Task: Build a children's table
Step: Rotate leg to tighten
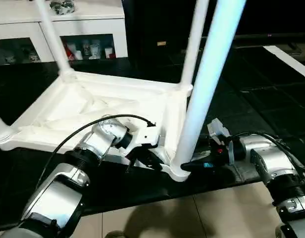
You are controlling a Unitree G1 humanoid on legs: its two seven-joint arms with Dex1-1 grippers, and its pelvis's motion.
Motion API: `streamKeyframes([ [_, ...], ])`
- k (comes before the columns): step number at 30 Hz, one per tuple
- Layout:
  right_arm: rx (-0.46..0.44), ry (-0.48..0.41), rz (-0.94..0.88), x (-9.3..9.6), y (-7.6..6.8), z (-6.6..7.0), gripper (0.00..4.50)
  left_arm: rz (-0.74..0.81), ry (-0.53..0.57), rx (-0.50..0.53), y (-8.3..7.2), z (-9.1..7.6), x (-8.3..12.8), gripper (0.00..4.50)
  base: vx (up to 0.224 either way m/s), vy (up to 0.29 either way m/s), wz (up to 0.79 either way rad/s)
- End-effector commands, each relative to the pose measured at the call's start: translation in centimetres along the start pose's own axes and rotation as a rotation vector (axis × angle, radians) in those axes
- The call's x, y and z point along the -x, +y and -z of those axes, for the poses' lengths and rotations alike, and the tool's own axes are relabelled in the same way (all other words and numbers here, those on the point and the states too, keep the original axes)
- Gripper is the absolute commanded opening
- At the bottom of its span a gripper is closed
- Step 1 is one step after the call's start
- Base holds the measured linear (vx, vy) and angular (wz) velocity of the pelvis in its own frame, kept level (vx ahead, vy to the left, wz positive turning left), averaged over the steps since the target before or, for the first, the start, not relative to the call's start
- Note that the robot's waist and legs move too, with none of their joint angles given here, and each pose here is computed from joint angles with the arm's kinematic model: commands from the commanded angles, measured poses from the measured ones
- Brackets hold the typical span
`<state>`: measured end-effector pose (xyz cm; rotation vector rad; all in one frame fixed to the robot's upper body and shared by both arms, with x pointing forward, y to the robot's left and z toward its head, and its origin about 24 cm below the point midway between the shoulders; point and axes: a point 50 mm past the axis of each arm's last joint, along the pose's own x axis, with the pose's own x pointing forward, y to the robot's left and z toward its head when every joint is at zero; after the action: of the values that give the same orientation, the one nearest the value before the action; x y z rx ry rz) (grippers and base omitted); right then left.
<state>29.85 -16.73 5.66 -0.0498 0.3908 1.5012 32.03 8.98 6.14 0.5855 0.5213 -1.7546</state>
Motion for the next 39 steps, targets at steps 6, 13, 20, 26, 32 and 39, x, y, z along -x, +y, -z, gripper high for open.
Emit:
streamKeyframes([
  [6, -0.019, -0.016, -0.067, -0.5, 0.0, -0.6, 3.22, 0.085, 0.028, -0.035, -0.5, -0.4, -1.4, 0.00, 0.000, 0.000, 0.00],
  [13, -0.037, -0.069, -0.045, -0.4, 0.5, -0.3, 2.53, -0.036, 0.004, 0.053, 0.4, -0.2, -1.3, 0.00, 0.000, 0.000, 0.00],
  [20, -0.093, -0.147, 0.235, -1.3, -0.3, 0.2, 2.19, -0.278, -0.072, 0.193, 2.5, -1.1, -1.2, 0.00, 0.000, 0.000, 0.00],
  [26, -0.226, -0.139, 0.651, -4.6, -2.4, 1.1, 2.09, -0.565, -0.142, 0.325, 5.0, -2.8, -1.5, 0.00, 0.000, 0.000, 0.00],
  [32, -0.306, -0.145, 0.914, -6.4, -4.2, 0.6, 2.07, -0.725, -0.156, 0.335, 6.0, -3.7, -1.7, 0.00, 0.000, 0.000, 0.00],
  [39, -0.307, -0.206, 0.968, -6.5, -4.4, 0.1, 2.94, -0.718, -0.114, 0.252, 5.9, -3.4, -1.6, 0.00, 0.000, 0.000, 0.00],
])
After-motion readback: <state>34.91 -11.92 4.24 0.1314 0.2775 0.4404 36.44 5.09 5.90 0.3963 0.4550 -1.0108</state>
